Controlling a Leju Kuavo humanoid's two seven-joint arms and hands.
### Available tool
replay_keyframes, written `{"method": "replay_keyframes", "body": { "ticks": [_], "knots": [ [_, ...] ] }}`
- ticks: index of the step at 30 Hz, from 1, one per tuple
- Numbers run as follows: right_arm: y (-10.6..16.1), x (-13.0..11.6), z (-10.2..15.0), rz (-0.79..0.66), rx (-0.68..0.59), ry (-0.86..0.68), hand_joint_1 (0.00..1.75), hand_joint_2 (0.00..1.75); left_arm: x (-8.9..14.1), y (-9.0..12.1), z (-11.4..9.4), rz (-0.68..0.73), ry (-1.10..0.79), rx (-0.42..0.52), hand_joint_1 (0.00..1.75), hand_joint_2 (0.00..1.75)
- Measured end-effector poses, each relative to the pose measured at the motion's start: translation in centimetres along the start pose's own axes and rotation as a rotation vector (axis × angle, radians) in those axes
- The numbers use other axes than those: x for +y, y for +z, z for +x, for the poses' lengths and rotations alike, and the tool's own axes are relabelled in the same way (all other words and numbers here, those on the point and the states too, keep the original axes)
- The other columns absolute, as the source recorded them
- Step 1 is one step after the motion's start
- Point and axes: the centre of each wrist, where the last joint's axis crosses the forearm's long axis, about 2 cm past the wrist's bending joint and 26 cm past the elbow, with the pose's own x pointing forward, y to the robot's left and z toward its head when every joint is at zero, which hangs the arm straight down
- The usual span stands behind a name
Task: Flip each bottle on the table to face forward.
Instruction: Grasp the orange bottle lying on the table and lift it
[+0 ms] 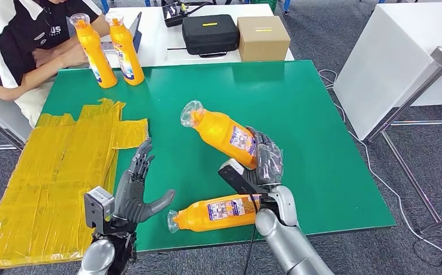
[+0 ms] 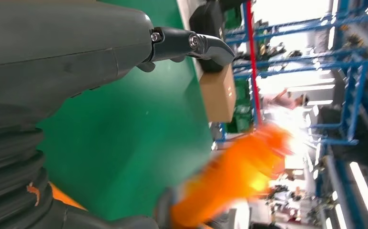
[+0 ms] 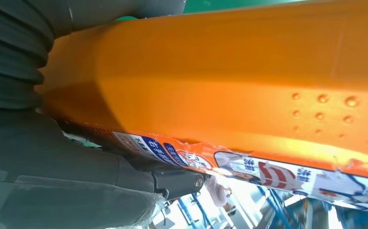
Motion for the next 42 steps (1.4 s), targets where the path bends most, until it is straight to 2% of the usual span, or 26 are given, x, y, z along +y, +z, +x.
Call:
{"method": "replay_keyframes", "body": {
  "ticks": [5,11,16,29,42],
  "knots": [
    [0.9,-0.6,0.8,-0.067,-0.06,-0.169,1.75,1.75,-1.2,-0.7,-0.4,-0.07,0.01,0.051,0.0,1.75],
    [1.1,-0.5,2.0,-0.057,-0.1,-0.291,1.75,1.75,-2.1,-1.5,-0.7,-0.113,0.015,0.085,0.0,1.75],
    [1.1,-0.5,2.6,-0.051,-0.108,-0.315,1.75,1.75,-2.3,-1.8,-0.8,-0.122,0.013,0.092,0.0,1.75],
    [1.6,1.3,5.6,0.112,-0.16,-0.418,1.75,1.75,-3.4,-2.3,-0.7,-0.145,0.041,0.096,0.0,1.75],
    [1.8,1.6,6.1,0.144,-0.168,-0.436,1.75,1.75,-3.5,-2.5,-0.7,-0.151,0.043,0.096,0.0,1.75]
  ]
}}
